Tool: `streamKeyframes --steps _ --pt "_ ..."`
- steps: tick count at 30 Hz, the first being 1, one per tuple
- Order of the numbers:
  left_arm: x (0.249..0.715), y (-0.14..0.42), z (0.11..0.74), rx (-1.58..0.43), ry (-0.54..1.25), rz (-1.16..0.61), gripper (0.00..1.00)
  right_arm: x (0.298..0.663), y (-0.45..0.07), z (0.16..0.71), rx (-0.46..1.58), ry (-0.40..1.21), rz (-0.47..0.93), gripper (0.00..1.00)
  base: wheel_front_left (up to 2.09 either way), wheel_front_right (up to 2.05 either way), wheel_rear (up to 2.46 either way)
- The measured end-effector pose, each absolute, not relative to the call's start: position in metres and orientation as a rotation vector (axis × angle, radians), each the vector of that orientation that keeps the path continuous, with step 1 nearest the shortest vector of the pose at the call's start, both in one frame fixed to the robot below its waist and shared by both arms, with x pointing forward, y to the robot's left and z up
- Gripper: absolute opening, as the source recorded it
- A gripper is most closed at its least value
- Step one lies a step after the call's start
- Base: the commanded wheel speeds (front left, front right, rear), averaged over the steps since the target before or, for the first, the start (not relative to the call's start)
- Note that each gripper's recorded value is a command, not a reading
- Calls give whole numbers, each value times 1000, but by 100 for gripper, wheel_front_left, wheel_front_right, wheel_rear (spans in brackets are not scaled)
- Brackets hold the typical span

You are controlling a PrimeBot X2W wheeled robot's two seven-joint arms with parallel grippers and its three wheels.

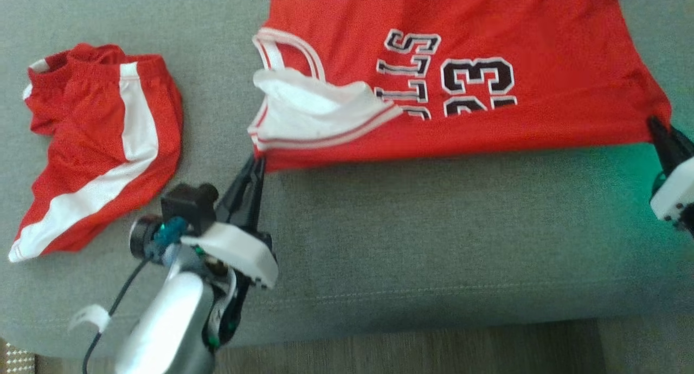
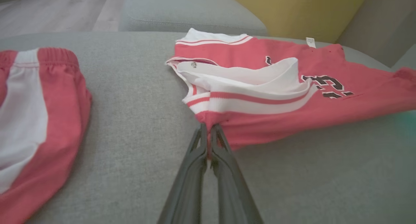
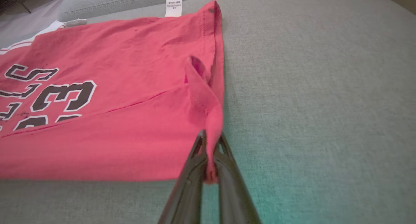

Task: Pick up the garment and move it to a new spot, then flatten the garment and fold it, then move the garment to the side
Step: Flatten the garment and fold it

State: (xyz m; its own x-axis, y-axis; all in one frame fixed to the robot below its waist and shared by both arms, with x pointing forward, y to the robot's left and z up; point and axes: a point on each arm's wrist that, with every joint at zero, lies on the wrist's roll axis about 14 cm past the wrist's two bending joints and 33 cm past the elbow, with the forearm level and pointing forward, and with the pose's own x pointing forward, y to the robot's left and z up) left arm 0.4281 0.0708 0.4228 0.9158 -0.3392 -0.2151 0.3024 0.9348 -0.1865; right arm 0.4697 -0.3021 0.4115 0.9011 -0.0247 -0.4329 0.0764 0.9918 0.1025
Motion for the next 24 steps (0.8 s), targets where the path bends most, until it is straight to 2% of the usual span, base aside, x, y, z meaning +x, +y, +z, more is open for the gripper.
streamKeyframes --steps 15,16,17,18,19,20,21,24 --pt "354 59 403 -189 465 -354 0 406 -321 384 135 599 -79 0 0 0 0" --pt "350 58 401 -192 483 -358 0 402 -322 382 137 613 -83 14 0 0 0" --pt "348 57 399 -197 497 -360 0 399 -322 381 141 617 -86 43 0 0 0" --pt "346 57 398 -201 502 -356 0 398 -323 382 145 614 -90 100 0 0 0" --pt "345 57 397 -203 508 -352 29 398 -324 384 148 606 -97 100 0 0 0" --pt "344 57 396 -201 516 -351 91 399 -327 388 147 593 -106 100 0 0 0" --pt "344 58 395 -200 519 -347 100 400 -330 392 142 579 -115 100 0 0 0" --pt "344 59 395 -201 522 -341 100 406 -340 408 105 509 -135 100 0 0 0"
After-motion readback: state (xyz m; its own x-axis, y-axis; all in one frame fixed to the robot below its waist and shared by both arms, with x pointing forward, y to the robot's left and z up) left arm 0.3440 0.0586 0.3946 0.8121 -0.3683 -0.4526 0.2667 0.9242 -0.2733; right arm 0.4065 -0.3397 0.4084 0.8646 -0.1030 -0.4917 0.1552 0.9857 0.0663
